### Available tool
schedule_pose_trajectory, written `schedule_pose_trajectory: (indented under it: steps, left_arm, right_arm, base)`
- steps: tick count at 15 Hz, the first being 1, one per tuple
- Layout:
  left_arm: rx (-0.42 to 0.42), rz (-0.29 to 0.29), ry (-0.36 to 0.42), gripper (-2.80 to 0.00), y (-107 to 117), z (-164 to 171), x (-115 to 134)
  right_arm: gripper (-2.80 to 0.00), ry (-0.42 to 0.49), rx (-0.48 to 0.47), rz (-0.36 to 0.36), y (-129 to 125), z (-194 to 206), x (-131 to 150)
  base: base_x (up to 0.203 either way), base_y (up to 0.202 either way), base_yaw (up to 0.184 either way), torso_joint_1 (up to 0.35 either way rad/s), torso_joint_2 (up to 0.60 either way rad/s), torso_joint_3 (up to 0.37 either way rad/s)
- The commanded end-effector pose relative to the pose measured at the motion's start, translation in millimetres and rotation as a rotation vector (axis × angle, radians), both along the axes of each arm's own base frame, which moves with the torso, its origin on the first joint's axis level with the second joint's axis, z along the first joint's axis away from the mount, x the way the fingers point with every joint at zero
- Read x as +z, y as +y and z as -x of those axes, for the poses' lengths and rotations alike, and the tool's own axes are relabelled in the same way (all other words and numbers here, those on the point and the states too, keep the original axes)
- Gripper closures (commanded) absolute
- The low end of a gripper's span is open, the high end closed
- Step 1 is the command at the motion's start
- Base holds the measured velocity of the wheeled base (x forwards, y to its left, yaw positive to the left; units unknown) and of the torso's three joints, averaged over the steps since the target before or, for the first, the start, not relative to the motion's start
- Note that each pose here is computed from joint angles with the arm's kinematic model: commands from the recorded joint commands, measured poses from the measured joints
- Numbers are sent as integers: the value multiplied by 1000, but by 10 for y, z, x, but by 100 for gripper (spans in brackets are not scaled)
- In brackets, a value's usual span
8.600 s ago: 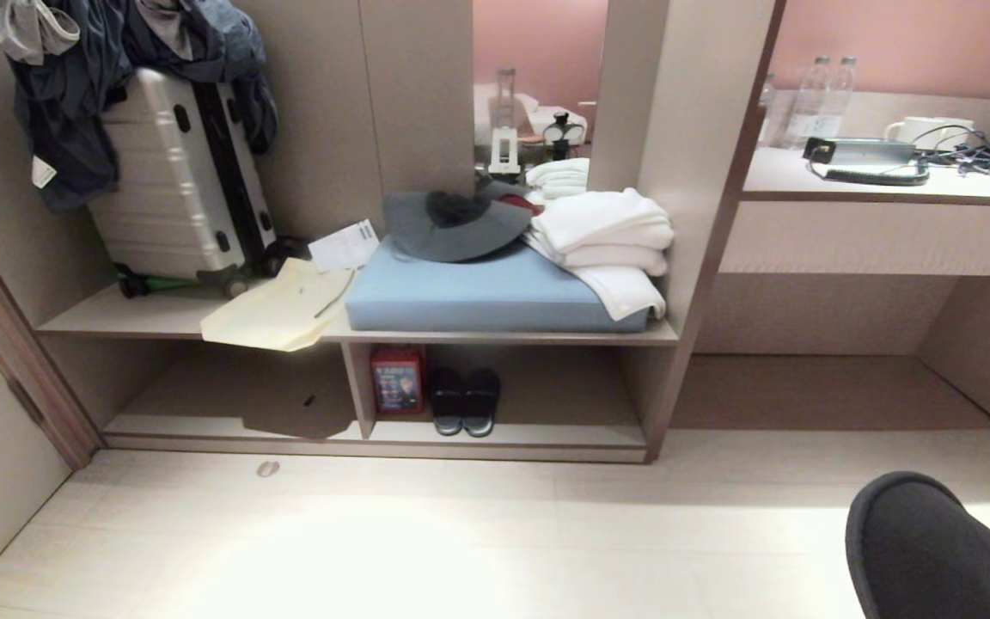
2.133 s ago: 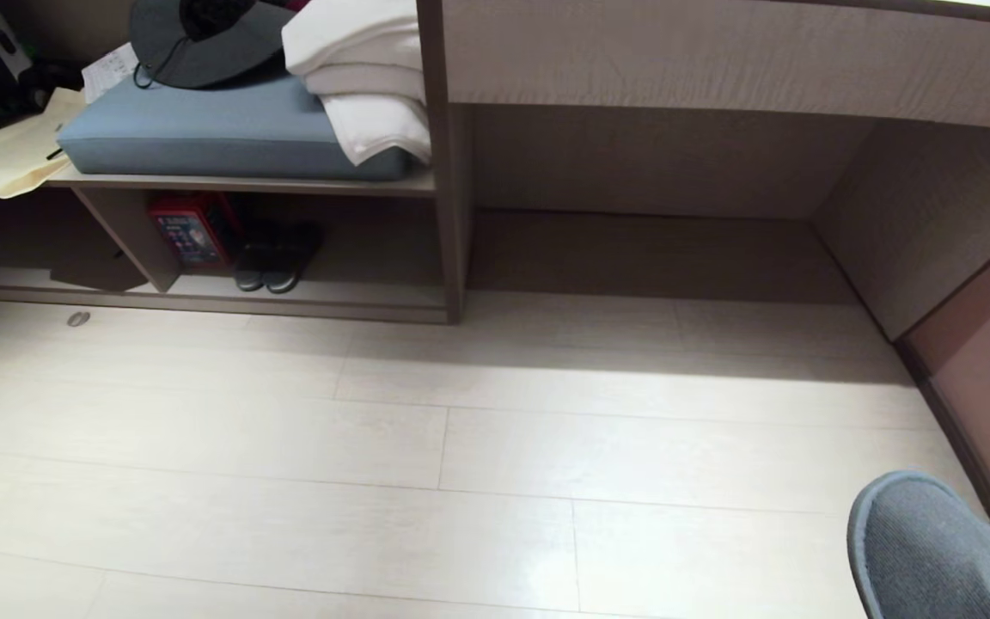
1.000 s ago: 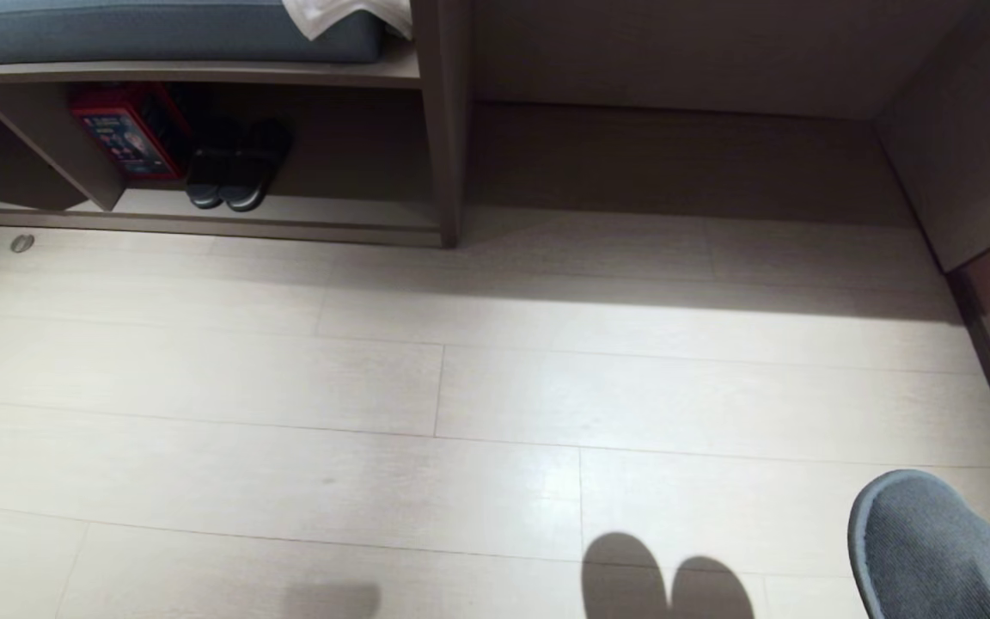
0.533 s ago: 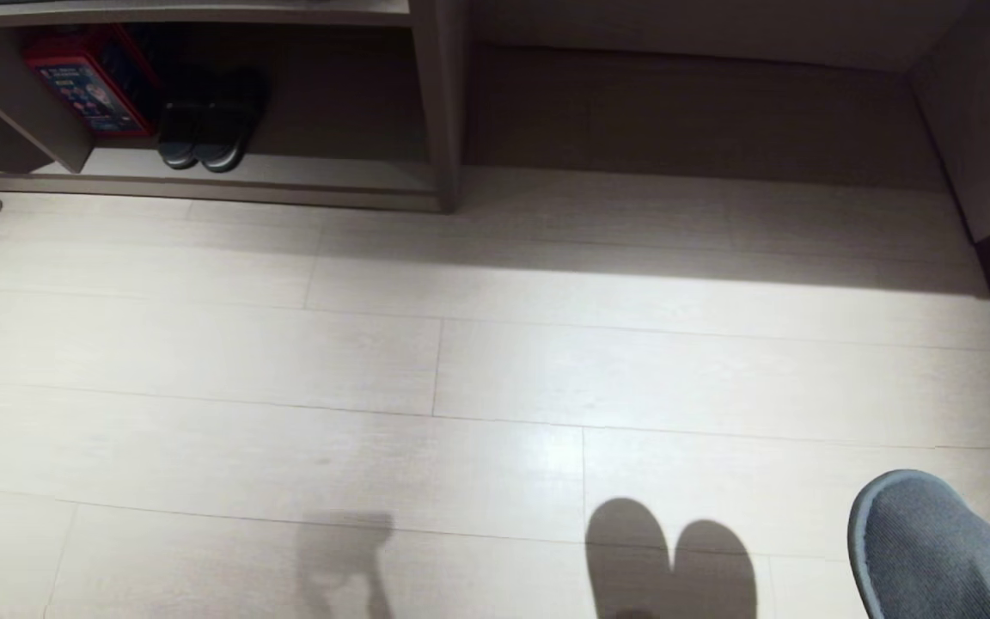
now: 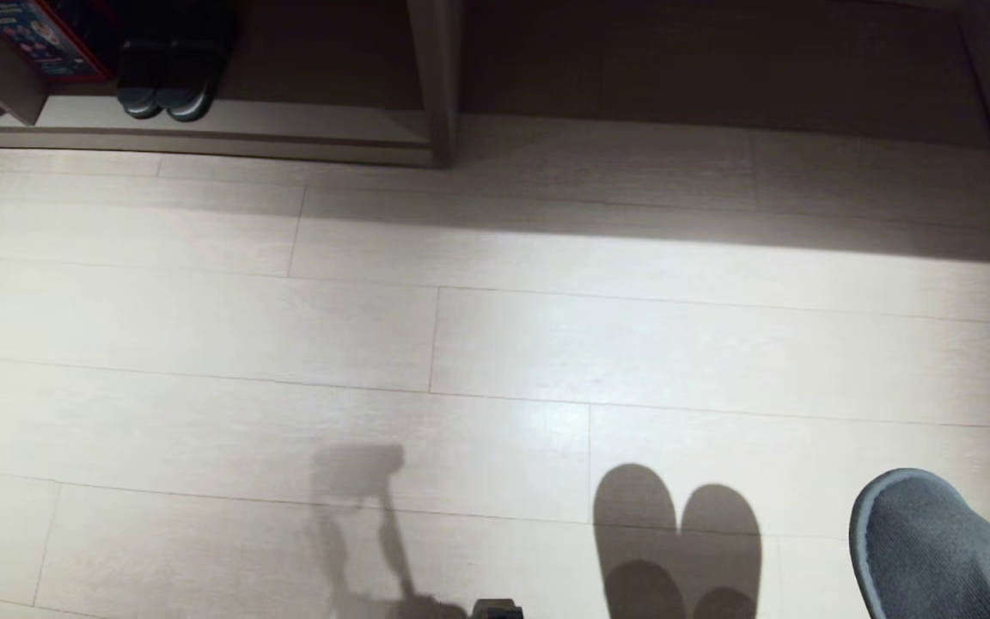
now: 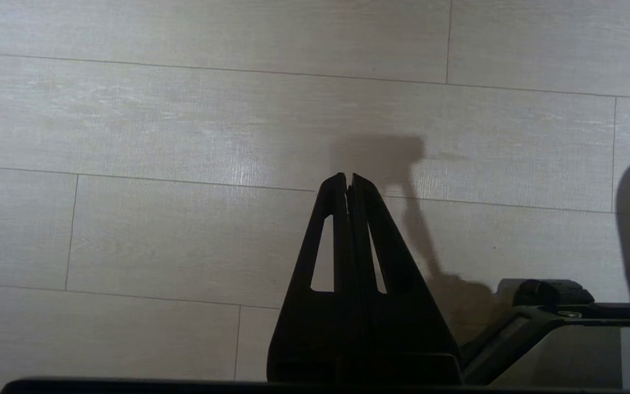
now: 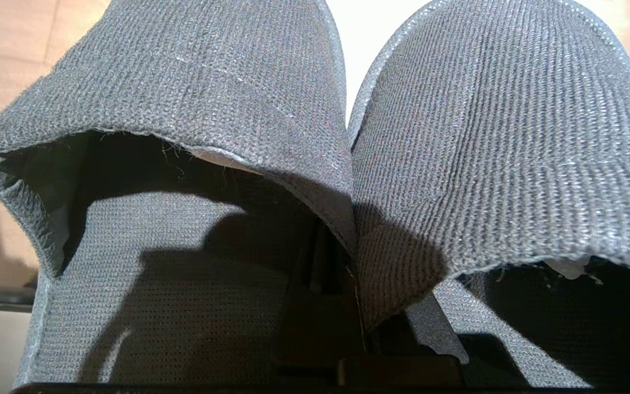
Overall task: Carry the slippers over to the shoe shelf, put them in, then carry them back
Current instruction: Place the slippers on the floor
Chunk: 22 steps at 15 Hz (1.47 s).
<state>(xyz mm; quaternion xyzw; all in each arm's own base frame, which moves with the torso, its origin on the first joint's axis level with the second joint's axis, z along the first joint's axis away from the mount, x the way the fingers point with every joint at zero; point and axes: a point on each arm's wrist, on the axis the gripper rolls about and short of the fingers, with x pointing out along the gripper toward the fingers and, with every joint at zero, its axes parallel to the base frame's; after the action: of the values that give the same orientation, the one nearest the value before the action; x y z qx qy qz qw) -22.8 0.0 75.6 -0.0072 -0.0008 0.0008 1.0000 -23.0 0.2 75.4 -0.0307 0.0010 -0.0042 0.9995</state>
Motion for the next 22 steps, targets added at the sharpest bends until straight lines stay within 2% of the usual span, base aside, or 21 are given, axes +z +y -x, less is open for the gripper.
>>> schedule_pose_trajectory:
  steps: [1,22]
  left_arm:
    - [0,1,2,0,0,-1,-4]
    - [0,1,2,0,0,-1,-4]
  right_arm:
    - [0,1,1,1,0,-1,1]
    - [0,1,-2,-5,-1,-1,1]
  base:
    - [0,0,0,-2,-2,-201]
    - [0,0,0,3,2,-199]
